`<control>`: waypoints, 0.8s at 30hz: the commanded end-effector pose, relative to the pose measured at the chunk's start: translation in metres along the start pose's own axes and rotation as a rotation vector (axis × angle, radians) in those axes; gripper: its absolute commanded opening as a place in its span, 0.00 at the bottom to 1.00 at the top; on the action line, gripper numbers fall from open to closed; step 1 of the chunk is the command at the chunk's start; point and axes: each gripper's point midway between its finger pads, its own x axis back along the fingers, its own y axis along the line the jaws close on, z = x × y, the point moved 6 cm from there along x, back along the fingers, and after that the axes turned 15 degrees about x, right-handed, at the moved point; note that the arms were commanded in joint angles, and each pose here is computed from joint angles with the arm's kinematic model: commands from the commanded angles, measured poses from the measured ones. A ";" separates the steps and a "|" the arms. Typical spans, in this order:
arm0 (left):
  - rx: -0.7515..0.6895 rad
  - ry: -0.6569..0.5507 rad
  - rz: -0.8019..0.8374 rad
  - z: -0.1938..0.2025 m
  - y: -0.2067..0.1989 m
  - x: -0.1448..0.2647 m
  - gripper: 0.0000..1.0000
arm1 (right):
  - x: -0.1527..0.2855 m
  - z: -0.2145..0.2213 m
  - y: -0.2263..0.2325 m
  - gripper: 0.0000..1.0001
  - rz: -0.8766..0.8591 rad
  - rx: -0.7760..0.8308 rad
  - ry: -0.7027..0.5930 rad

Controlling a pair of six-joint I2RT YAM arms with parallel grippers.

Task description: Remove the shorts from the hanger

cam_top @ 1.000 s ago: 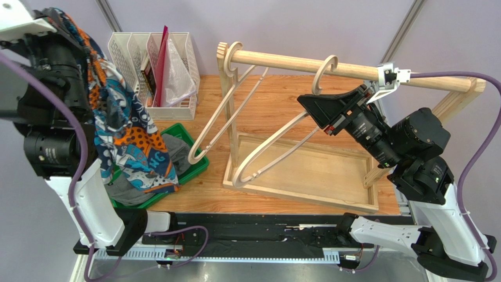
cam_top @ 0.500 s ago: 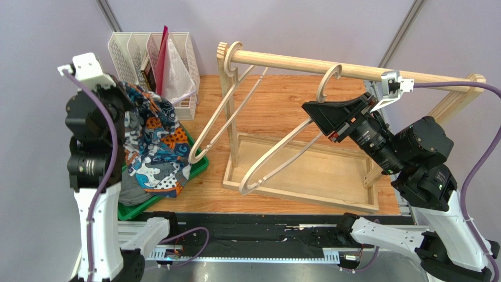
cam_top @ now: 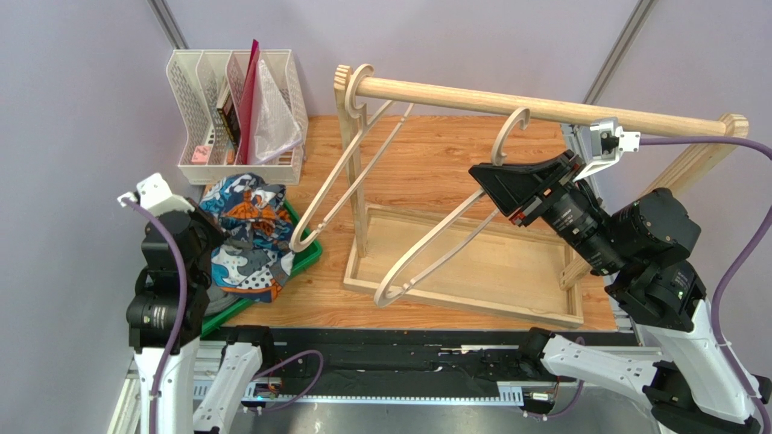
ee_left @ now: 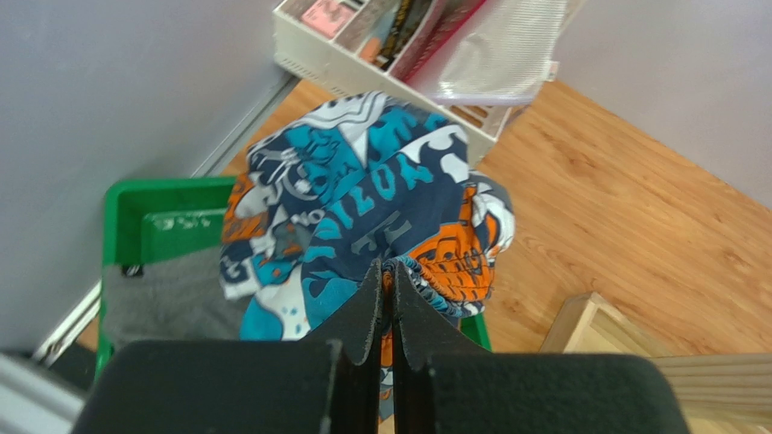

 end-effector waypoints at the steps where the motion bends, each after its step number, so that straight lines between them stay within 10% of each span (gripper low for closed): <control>1: 0.148 -0.064 -0.226 0.012 0.042 0.024 0.00 | 0.007 -0.019 0.004 0.00 -0.034 0.001 -0.087; 17: 0.336 -0.194 -0.556 0.060 0.110 0.034 0.04 | 0.015 -0.005 0.008 0.00 -0.079 -0.048 -0.040; 24: 0.316 -0.264 -0.505 0.029 0.104 0.055 0.96 | 0.008 0.003 0.007 0.00 -0.065 -0.049 -0.018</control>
